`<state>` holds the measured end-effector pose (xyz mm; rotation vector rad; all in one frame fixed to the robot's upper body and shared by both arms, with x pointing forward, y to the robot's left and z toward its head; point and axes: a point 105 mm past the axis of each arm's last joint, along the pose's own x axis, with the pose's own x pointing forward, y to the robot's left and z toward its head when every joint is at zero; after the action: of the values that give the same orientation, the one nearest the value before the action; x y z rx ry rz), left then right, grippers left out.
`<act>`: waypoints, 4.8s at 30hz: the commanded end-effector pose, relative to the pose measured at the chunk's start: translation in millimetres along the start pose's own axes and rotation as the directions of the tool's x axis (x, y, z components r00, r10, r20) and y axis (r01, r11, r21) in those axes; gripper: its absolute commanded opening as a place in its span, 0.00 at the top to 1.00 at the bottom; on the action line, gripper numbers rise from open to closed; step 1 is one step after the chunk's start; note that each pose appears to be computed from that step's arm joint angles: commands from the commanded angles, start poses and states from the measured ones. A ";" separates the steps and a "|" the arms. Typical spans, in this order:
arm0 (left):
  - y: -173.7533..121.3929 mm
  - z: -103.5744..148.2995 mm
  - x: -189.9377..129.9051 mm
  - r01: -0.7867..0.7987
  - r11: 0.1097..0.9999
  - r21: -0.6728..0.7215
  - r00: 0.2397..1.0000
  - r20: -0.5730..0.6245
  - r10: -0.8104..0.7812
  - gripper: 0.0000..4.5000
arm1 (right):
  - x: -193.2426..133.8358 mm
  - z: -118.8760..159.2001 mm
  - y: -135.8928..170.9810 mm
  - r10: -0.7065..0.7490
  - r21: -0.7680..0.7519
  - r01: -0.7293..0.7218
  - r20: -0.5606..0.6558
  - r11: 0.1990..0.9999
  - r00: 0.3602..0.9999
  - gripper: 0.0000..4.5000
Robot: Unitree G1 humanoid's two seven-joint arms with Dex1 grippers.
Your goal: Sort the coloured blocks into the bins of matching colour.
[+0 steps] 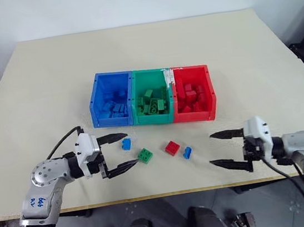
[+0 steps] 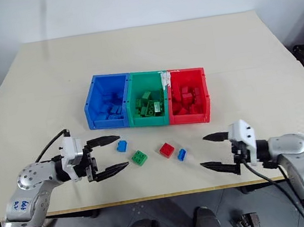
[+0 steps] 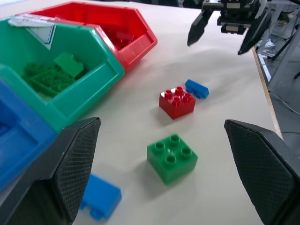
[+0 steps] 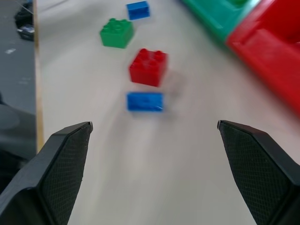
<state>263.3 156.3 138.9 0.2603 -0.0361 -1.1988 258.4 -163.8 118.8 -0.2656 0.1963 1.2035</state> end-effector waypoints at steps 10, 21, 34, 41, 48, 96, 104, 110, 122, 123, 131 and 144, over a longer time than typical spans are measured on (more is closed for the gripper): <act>-26.2 16.9 -11.3 0.086 0.996 -0.004 0.996 -0.003 -0.086 0.00 | 65.0 -23.3 10.6 -0.009 -0.032 0.007 -0.062 0.999 0.998 0.01; -23.8 17.3 -18.7 -0.004 1.000 0.022 1.000 -0.001 0.004 0.00 | 55.4 -5.7 -6.1 -0.039 -0.102 0.035 -0.037 0.994 0.999 0.68; -26.3 1.1 -93.5 -0.435 0.900 -0.036 0.900 -0.058 0.433 0.00 | 159.4 163.8 0.9 0.192 -0.154 -0.150 0.317 0.977 0.929 0.68; -36.9 3.5 -106.2 -0.523 0.852 -0.015 0.851 -0.070 0.521 0.00 | 237.3 190.9 -13.9 0.044 -0.222 0.016 0.262 0.975 0.964 0.68; -38.8 9.4 -102.9 -0.527 0.850 0.000 0.848 -0.064 0.526 0.00 | 240.9 197.3 -24.1 0.038 -0.254 0.036 0.282 0.967 0.959 0.24; -4.8 -4.6 -30.9 -0.075 0.996 0.038 0.996 -0.037 0.076 0.00 | 107.0 14.6 2.7 -0.059 -0.043 0.062 0.056 0.997 0.997 0.21; -5.0 5.8 -26.6 -0.084 0.995 0.047 0.996 -0.016 0.085 0.00 | 91.3 37.8 -11.5 -0.103 -0.106 0.118 0.136 0.987 0.985 0.66; 2.8 15.4 -28.8 -0.168 0.985 0.037 0.986 0.013 0.168 0.00 | 71.4 93.6 -57.2 -0.245 -0.069 0.284 0.339 0.956 0.908 0.66; 1.2 13.1 -66.0 -0.349 0.937 -0.001 0.937 -0.023 0.349 0.00 | 60.7 112.6 -135.1 -0.440 -0.082 0.500 0.370 0.862 0.819 0.24; 1.3 12.5 -68.7 -0.357 0.934 -0.001 0.934 -0.025 0.356 0.00 | 59.1 115.3 -134.7 -0.430 -0.097 0.499 0.386 0.861 0.816 0.16; -2.9 2.6 -94.0 -0.410 0.912 0.002 0.910 -0.075 0.409 0.00 | 46.4 100.2 -55.2 0.096 -0.313 0.018 0.344 0.950 0.934 0.01; -5.9 -13.8 -105.1 -0.331 0.944 0.004 0.927 -0.187 0.326 0.00 | -4.1 39.8 -19.8 0.164 -0.270 -0.110 0.187 0.957 0.969 0.01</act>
<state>221.4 269.2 130.6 0.3130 0.1141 -0.7685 279.1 -160.2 147.3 -0.3301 -0.0729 1.3931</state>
